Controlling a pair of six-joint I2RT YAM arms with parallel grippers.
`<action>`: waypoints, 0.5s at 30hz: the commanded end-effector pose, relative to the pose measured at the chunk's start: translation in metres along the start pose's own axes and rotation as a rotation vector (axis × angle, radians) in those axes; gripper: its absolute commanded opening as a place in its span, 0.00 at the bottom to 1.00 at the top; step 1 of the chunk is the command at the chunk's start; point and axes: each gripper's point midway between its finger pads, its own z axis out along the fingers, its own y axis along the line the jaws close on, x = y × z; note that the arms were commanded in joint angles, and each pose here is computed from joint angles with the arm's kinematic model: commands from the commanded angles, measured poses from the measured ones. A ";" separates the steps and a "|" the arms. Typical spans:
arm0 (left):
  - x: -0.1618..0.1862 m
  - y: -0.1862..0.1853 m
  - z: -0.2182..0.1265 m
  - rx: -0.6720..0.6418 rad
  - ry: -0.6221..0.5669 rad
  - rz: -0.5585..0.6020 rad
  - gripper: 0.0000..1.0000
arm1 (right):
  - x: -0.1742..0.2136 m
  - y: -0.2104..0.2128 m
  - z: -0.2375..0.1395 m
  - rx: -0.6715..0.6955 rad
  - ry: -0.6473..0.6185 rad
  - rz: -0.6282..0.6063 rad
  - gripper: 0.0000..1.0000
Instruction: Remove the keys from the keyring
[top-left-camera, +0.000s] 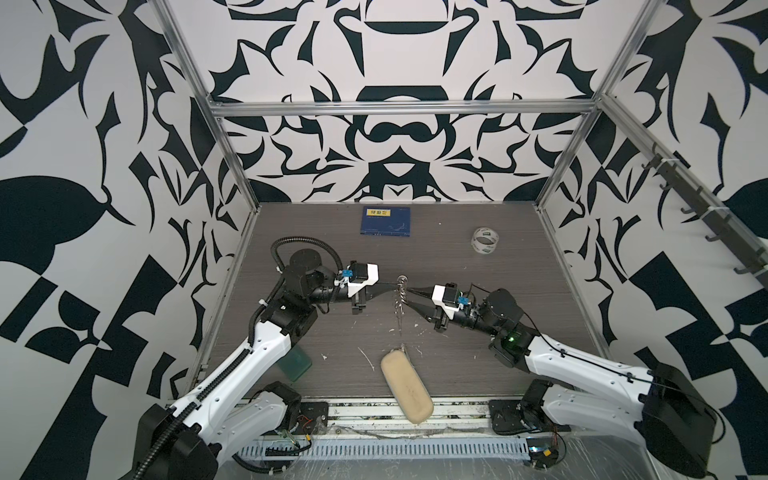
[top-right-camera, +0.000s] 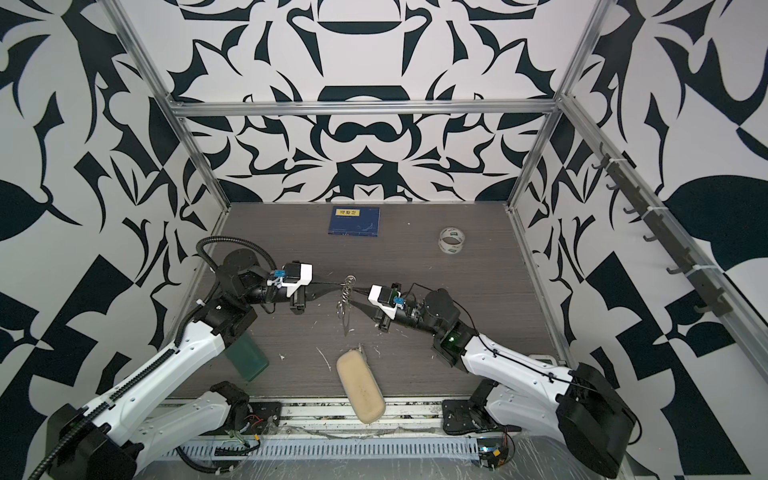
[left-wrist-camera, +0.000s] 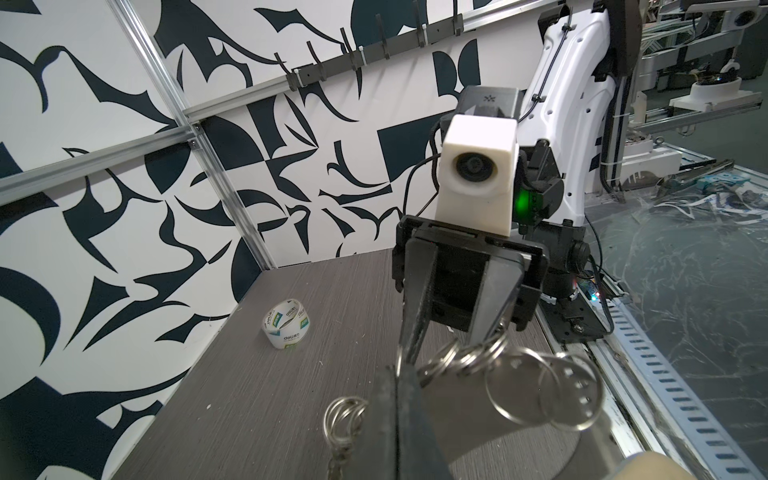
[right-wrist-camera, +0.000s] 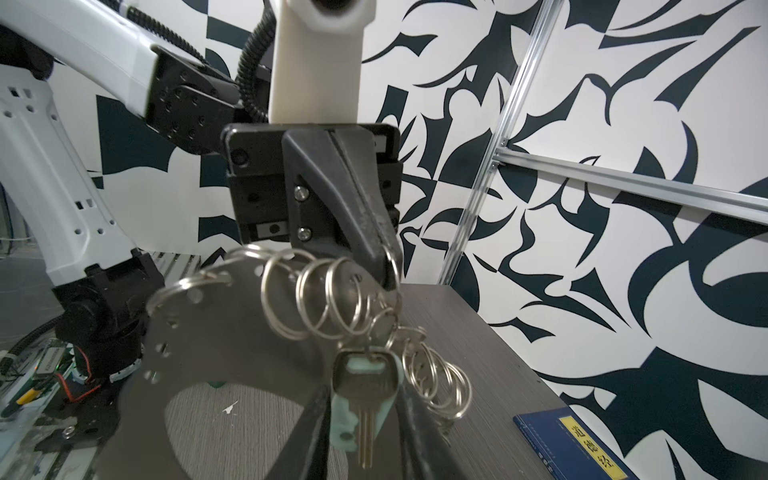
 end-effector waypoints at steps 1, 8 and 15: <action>-0.014 0.000 -0.002 0.003 -0.035 0.042 0.00 | -0.039 -0.005 0.004 0.004 -0.110 -0.044 0.30; -0.011 0.000 -0.001 0.012 -0.033 0.032 0.00 | -0.041 -0.007 0.006 0.006 -0.113 -0.052 0.28; -0.011 0.000 0.000 0.015 -0.031 0.026 0.00 | -0.044 -0.008 0.008 0.000 -0.119 -0.062 0.27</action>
